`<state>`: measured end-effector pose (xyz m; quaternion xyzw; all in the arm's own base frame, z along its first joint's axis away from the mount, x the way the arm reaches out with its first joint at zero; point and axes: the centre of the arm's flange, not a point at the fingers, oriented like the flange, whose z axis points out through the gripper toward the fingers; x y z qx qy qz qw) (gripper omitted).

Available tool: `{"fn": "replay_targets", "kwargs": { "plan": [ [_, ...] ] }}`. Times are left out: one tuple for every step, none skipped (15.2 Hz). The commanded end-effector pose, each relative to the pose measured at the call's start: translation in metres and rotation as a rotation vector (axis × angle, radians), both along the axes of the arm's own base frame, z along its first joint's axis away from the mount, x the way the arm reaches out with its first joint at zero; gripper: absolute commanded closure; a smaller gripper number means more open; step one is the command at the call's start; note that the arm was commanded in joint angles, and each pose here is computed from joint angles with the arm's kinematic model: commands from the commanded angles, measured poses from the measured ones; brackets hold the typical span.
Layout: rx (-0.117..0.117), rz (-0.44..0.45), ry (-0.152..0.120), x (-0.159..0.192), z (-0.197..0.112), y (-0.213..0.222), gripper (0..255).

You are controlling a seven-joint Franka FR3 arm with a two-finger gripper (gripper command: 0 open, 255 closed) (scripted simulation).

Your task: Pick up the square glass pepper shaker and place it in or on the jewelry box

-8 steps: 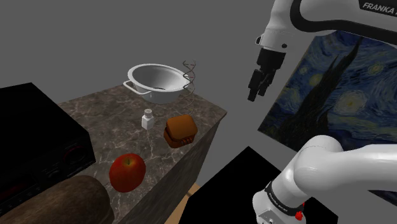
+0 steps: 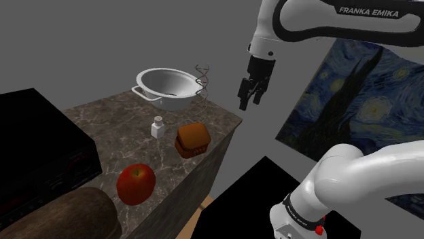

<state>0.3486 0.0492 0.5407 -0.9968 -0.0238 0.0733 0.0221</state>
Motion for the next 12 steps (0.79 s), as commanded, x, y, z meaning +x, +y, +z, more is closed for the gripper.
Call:
{"fn": "replay_targets", "kwargs": {
  "plan": [
    [-0.006, -0.002, 0.002, 0.021, -0.010, 0.014, 0],
    [-0.009, -0.003, 0.004, 0.031, -0.016, 0.022, 0],
    [-0.012, -0.004, 0.005, 0.041, -0.021, 0.029, 0],
    [-0.015, -0.005, 0.007, 0.051, -0.027, 0.036, 0],
    [-0.017, -0.005, 0.008, 0.061, -0.033, 0.044, 0],
    [-0.020, -0.006, 0.010, 0.071, -0.038, 0.051, 0],
    [-0.023, -0.007, 0.011, 0.081, -0.044, 0.058, 0],
    [-0.026, -0.008, 0.013, 0.091, -0.050, 0.065, 0],
    [-0.029, -0.009, 0.014, 0.101, -0.055, 0.073, 0],
    [-0.032, -0.009, 0.016, 0.111, -0.061, 0.080, 0],
    [-0.035, -0.010, 0.017, 0.121, -0.067, 0.087, 0],
    [-0.038, -0.011, 0.019, 0.131, -0.073, 0.094, 0]
  ]
}}
